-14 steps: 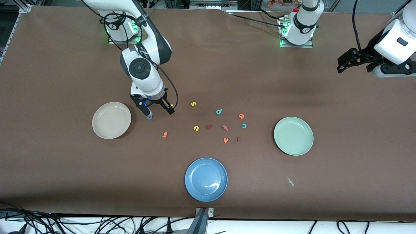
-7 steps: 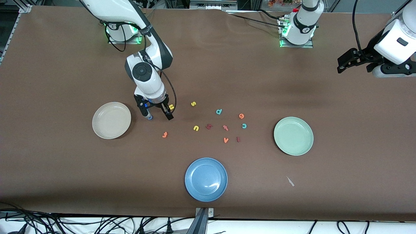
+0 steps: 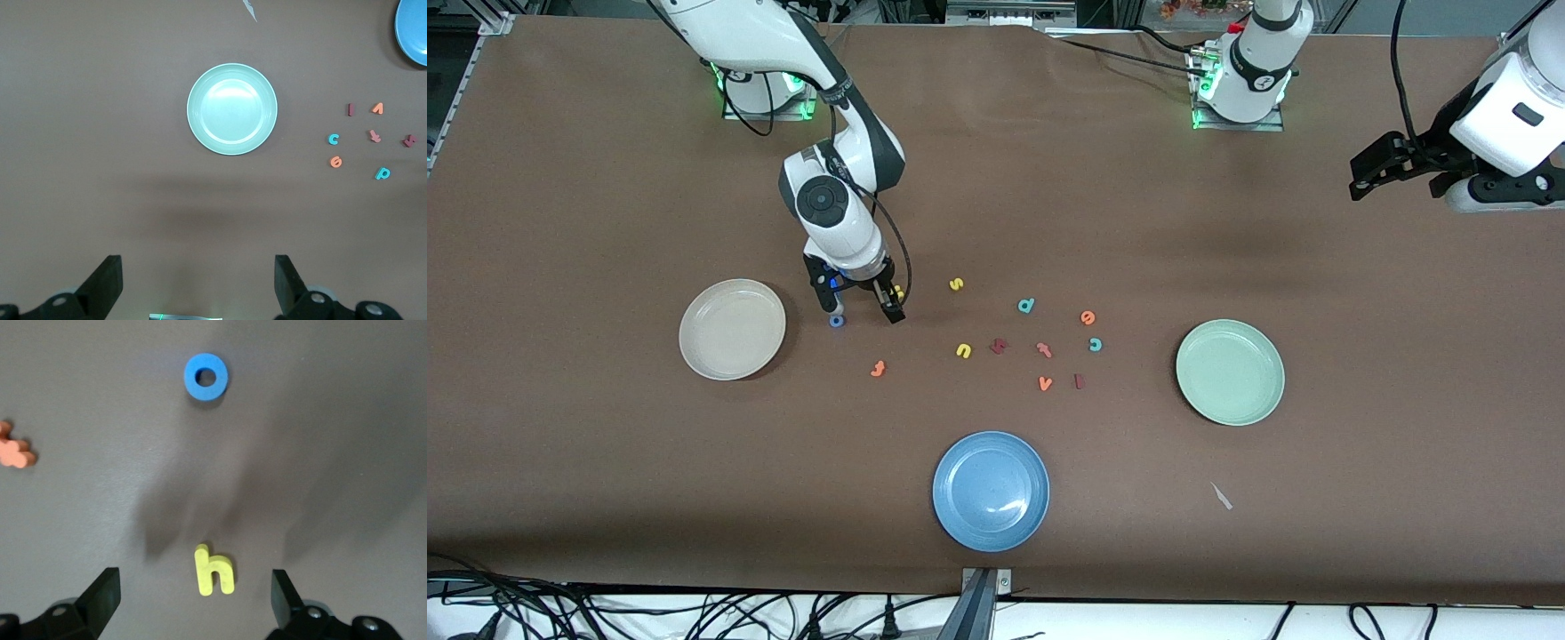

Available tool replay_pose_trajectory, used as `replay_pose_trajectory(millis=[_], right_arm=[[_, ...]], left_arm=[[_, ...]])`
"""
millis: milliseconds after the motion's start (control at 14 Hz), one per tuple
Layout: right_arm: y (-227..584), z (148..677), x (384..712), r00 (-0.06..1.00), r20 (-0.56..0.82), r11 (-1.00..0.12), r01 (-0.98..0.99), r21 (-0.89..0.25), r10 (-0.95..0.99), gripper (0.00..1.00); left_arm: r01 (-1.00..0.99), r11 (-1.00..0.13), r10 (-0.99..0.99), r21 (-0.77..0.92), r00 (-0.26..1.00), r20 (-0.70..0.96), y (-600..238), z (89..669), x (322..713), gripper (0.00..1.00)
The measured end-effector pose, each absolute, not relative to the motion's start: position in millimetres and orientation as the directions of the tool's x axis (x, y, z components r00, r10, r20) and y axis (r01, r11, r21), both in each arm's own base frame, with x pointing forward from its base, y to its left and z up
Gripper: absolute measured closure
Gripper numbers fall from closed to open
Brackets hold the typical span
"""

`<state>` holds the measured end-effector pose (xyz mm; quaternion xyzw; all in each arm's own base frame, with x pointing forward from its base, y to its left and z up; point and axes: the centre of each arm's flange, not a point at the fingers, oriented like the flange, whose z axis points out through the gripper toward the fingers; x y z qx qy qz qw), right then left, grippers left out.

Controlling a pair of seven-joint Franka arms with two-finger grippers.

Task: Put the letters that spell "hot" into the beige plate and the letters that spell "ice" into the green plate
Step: 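Grasp the yellow h with the right gripper and lift it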

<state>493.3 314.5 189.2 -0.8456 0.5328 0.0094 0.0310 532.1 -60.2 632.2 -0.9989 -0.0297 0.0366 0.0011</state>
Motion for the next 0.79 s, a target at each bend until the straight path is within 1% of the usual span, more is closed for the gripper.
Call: replay_pose_trajectory(millis=[286,501,573,644,716,787], right_arm=[[311.9,176.5,488.4,0.408,-0.061,-0.408,-0.913,-0.016,-0.911,0.0],[312.8,170.8,486.0,0.406,-0.064,-0.407,-0.914,-0.006,-0.912,0.03],[312.7,170.2,485.8,0.406,-0.064,-0.407,-0.914,-0.004,-0.912,0.07],[312.7,169.8,485.7,0.405,-0.064,-0.406,-0.914,-0.004,-0.912,0.17],[312.8,169.7,485.6,0.405,-0.064,-0.406,-0.914,-0.004,-0.912,0.17],[313.3,170.1,485.8,0.406,-0.065,-0.406,-0.914,-0.006,-0.912,0.25]], left_arm=[[0.059,-0.998,0.059,-0.004,0.996,-0.073,-60.2,632.2,532.1,0.0],[0.059,-0.998,0.059,-0.004,0.996,-0.073,-60.2,632.2,532.1,0.0],[0.059,-0.998,0.059,-0.004,0.996,-0.073,-60.2,632.2,532.1,0.0],[0.059,-0.998,0.059,-0.004,0.996,-0.073,-60.2,632.2,532.1,0.0],[0.059,-0.998,0.059,-0.004,0.996,-0.073,-60.2,632.2,532.1,0.0],[0.059,-0.998,0.059,-0.004,0.996,-0.073,-60.2,632.2,532.1,0.0]])
